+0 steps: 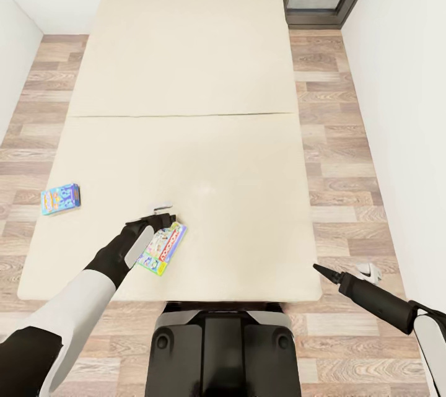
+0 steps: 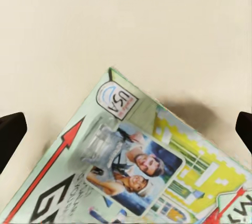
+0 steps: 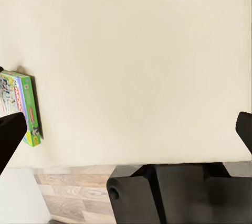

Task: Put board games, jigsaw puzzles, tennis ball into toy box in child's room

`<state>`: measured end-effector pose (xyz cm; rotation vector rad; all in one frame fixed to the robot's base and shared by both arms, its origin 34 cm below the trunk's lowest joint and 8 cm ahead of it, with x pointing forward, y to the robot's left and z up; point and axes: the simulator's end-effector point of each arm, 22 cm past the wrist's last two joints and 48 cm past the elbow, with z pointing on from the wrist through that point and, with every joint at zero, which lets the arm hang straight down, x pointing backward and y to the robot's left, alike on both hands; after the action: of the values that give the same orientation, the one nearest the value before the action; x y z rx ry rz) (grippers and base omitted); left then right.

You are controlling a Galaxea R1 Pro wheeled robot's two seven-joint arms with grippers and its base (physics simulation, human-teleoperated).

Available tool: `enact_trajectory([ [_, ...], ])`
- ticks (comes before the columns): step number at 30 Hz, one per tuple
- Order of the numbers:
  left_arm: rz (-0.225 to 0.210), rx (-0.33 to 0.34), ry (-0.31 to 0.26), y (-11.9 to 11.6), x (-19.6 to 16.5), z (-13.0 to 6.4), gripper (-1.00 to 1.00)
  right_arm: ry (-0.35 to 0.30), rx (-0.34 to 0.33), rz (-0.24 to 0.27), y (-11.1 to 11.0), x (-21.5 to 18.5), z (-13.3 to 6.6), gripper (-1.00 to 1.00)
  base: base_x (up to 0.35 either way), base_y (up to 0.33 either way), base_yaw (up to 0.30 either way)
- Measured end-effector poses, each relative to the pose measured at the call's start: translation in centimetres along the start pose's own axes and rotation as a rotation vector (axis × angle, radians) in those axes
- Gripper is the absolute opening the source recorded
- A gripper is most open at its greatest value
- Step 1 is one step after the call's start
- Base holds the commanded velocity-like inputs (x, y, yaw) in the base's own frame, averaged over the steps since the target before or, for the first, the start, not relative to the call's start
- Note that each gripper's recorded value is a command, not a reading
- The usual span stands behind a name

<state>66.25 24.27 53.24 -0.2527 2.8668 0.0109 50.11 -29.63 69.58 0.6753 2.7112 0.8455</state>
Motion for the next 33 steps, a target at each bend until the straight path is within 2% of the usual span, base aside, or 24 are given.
enact_trajectory([
  [33, 0.002, 0.000, 0.002, -0.02, 0.18, 0.09, 1.00, -0.005, 0.000, 0.008, -0.17, -0.13, -0.13, 1.00, -0.013, 0.000, 0.000],
])
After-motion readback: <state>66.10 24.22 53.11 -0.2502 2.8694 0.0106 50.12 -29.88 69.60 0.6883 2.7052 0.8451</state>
